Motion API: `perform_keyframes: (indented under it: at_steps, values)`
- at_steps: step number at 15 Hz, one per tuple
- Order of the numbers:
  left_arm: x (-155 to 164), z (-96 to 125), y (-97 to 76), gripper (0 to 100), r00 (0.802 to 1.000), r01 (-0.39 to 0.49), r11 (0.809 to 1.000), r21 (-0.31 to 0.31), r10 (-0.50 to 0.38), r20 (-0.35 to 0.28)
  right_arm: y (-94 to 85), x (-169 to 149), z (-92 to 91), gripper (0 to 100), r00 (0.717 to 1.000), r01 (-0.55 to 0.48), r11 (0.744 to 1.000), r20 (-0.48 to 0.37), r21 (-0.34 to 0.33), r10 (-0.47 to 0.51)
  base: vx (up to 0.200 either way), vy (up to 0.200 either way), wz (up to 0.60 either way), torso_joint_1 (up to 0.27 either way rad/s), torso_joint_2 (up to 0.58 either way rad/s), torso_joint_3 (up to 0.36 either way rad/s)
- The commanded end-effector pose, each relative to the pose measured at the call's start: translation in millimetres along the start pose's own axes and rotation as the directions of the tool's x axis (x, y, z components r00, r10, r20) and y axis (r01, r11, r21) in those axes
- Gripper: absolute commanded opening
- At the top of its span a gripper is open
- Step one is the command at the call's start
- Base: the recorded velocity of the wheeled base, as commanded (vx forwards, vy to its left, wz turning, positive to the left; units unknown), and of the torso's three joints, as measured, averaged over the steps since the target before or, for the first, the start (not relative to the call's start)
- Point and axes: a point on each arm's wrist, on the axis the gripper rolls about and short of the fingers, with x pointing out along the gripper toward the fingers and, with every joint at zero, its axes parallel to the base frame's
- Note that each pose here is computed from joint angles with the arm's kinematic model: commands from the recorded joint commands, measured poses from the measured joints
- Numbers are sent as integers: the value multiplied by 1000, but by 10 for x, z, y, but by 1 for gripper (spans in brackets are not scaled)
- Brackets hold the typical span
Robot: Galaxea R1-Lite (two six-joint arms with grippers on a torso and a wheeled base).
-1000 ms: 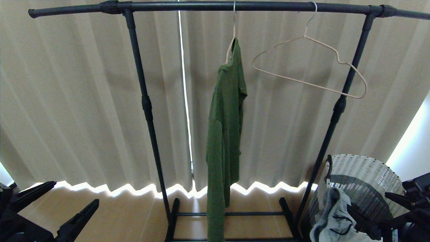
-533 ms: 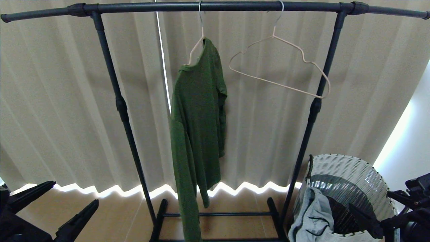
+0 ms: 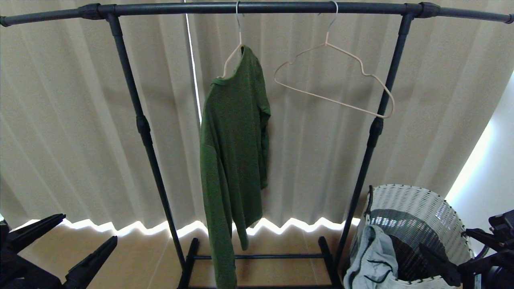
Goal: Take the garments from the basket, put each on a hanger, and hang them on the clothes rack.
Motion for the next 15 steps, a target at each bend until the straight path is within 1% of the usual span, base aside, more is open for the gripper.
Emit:
perform_keyframes:
  at_steps: [1,3,7,8,11,14,15]
  values:
    - [11,10,4,100,1000,0,1000,-2,0,-1,1,-2,-10,100,1000,-2,1000,-3,-1,2,0,0,0,0,0,0]
    - [21,6,3,100,1000,2,1000,-2,-2,-7,1,-2,-11,100,1000,-2,1000,-4,-2,2,0,0,0,0,0,0]
    - [67,10,13,100,1000,-1,1000,-8,0,-25,1,-8,-51,100,1000,3,1000,-18,-10,-3,200,0,0,2,2,1]
    - [72,11,15,100,1000,-2,1000,-9,1,-27,1,-8,-56,100,1000,1,1000,-20,-28,-2,200,0,0,2,2,7]
    - [70,13,14,100,1000,-1,1000,-9,0,-25,1,-11,-59,100,1000,2,999,-20,-34,-3,200,0,0,4,1,2]
    - [58,-2,7,100,1000,3,1000,-4,-3,-26,0,-30,-118,100,999,6,999,-35,-43,-8,200,0,0,1,2,1]
    - [54,-9,5,100,1000,3,1000,-5,-3,-27,-1,-31,-136,100,999,16,999,-44,-46,-18,0,0,0,0,0,0]
